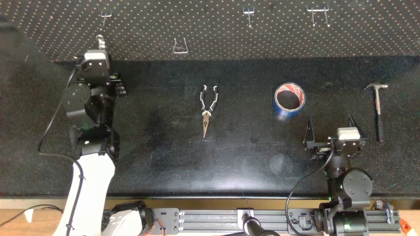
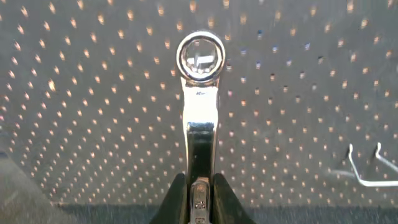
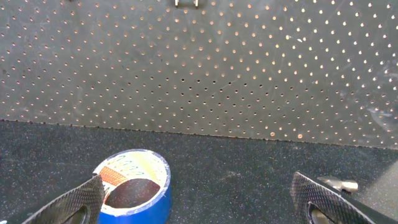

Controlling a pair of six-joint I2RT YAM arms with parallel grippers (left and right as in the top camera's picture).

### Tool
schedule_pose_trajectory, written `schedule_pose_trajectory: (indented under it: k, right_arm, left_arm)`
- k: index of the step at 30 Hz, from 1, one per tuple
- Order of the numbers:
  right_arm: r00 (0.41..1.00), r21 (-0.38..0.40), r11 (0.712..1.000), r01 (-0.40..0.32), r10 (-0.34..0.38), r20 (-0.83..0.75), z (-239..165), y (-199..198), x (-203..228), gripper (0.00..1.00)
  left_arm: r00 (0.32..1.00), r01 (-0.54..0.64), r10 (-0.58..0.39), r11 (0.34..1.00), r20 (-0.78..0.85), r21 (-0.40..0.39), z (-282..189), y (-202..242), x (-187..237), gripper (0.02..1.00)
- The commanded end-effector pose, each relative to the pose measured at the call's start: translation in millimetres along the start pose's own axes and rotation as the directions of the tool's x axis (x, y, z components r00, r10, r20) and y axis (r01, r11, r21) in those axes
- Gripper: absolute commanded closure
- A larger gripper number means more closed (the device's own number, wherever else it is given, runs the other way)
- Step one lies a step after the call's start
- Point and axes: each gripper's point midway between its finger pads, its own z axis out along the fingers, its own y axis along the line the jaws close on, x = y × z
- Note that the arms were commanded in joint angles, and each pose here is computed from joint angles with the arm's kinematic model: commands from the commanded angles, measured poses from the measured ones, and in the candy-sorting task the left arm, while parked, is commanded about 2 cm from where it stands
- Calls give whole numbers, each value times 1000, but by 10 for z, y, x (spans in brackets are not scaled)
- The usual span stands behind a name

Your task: Place Tools Onto Pegboard

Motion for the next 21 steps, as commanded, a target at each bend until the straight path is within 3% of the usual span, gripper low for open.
schedule_pose_trajectory:
  k: [1,5,21]
  right_arm:
    - [1000,-14,1000,-4,4,-2,-1,29,10,25]
    - [1000,-15,1000,-4,4,-2,-1,30,10,25]
    - [1000,-15,1000,-5,5,-2,-1,30,10,25]
  left_arm:
    - [999,16,-16,1000,46,-19,83,53,-175,993]
    - [997,64,-63,998,52,-17,176,67,-225,991]
    - [997,70,-71,997,-29,-10,281,45,-1,993]
